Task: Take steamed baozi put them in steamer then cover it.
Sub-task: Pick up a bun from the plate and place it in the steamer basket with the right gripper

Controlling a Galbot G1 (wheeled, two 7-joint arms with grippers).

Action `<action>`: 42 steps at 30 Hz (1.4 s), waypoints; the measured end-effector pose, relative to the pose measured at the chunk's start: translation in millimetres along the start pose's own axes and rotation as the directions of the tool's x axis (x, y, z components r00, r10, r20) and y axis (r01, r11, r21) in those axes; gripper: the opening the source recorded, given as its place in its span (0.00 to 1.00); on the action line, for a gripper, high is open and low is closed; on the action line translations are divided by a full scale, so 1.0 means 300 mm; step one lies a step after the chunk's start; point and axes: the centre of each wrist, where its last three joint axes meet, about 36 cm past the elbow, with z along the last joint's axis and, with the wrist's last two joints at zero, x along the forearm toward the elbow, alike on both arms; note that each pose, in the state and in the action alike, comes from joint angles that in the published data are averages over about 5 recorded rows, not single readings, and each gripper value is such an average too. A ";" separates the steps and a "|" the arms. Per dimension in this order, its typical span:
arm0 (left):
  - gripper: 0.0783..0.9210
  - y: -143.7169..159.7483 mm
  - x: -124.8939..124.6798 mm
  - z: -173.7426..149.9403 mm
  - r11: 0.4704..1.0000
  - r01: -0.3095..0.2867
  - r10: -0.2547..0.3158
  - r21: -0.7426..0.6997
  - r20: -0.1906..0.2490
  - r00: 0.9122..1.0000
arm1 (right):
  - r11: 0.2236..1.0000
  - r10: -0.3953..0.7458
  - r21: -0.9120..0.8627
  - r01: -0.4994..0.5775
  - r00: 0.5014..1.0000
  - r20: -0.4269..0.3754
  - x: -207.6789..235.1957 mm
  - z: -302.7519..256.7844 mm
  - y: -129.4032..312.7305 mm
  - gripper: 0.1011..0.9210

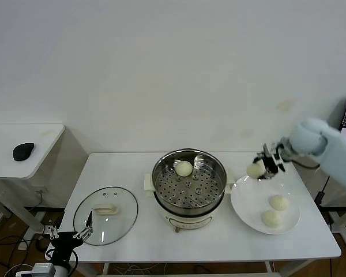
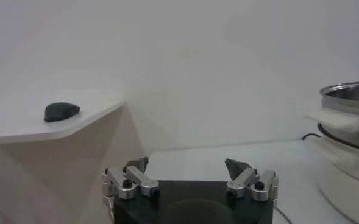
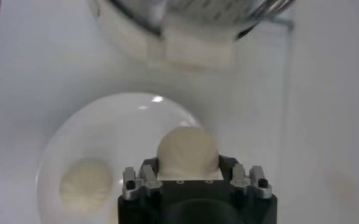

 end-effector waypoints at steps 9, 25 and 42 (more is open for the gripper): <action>0.88 -0.009 -0.003 -0.016 1.000 0.000 0.000 -0.001 0.017 1.000 | 1.000 -0.024 0.010 0.023 0.996 0.081 -0.032 -0.276 -0.059 0.64; 0.88 -0.018 -0.007 -0.020 1.000 0.017 -0.017 0.007 0.030 0.999 | 0.992 -0.107 -0.060 0.113 0.990 0.094 -0.290 -0.634 -0.073 0.64; 0.88 -0.019 -0.011 -0.007 1.000 0.024 -0.024 -0.002 0.038 0.999 | 0.982 -0.152 -0.096 0.160 0.984 0.092 -0.484 -0.827 -0.069 0.64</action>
